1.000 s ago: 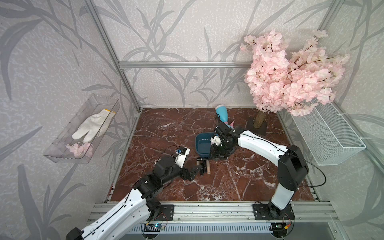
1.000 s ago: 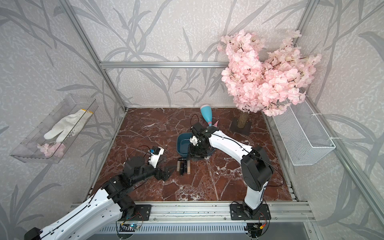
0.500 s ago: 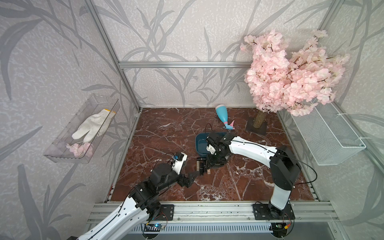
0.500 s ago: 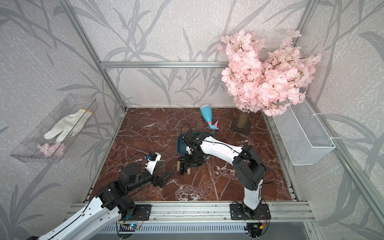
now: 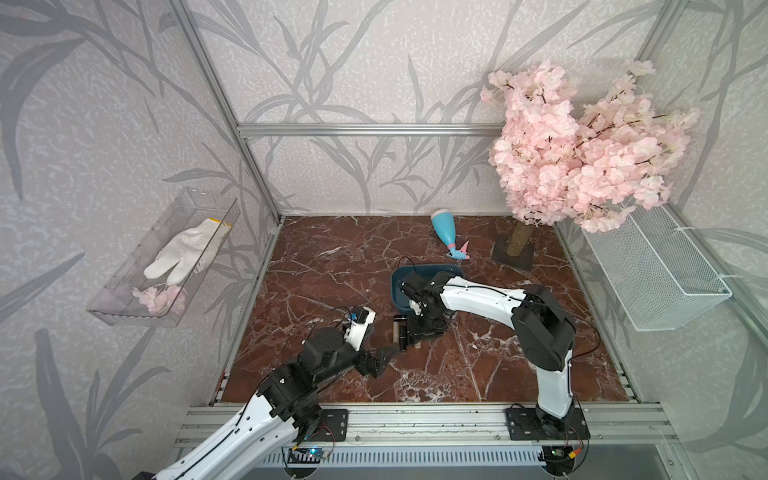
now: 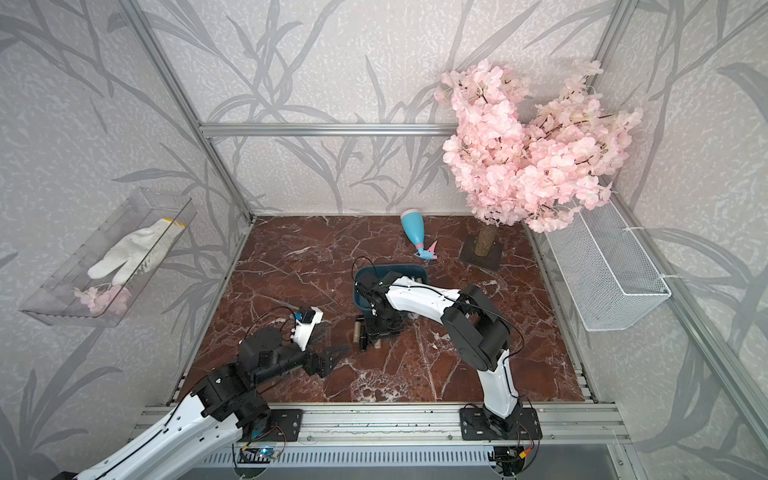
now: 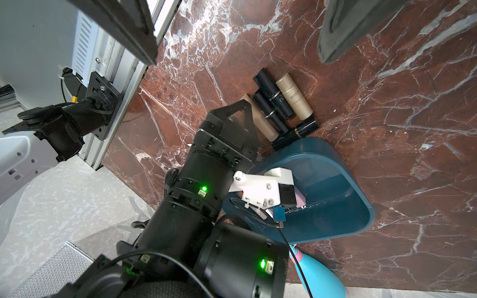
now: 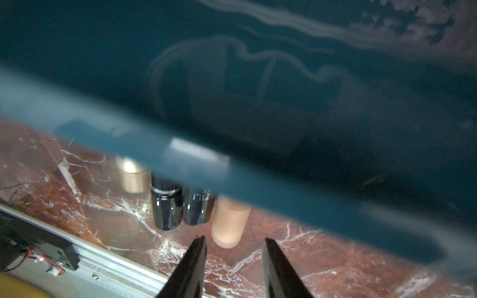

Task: Put the lipstick into the storage box
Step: Pick up the lipstick at the center of the board.

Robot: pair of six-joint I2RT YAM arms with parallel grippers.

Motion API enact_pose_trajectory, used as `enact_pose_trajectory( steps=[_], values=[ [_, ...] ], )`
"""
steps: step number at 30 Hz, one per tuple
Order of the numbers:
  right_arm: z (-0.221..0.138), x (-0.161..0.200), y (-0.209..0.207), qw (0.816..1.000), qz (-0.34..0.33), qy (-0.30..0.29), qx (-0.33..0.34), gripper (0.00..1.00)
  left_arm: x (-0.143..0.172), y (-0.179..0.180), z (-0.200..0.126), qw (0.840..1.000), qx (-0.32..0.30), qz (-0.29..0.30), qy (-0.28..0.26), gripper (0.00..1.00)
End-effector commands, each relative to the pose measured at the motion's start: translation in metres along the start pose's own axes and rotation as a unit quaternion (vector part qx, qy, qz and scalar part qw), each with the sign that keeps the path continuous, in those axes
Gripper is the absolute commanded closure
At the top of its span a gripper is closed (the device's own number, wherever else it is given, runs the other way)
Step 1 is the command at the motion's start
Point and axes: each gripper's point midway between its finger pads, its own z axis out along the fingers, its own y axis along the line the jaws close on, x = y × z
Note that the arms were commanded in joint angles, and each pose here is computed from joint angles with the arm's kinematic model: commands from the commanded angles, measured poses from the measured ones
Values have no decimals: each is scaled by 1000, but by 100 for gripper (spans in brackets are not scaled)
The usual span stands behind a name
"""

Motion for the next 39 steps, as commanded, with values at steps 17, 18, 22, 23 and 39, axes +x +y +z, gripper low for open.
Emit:
enact_pose_trajectory(
  steps=[17,18,22,23,39],
  values=[
    [12,-9,-16,997,-9,6,75,60,0,1,-1,1000,-6,8,0,0],
    [12,-9,-17,997,-10,5,78,60,0,1,-1,1000,-6,9,0,0],
    [11,-15,-20,995,-19,0,95,60,-1,2,-2,1000,-7,15,-3,0],
    [10,-17,-21,995,-22,-3,100,60,-1,1,-2,1000,-7,17,-3,0],
    [11,-36,-17,992,-43,-11,116,69,3,-13,5,996,30,77,41,0]
  ],
)
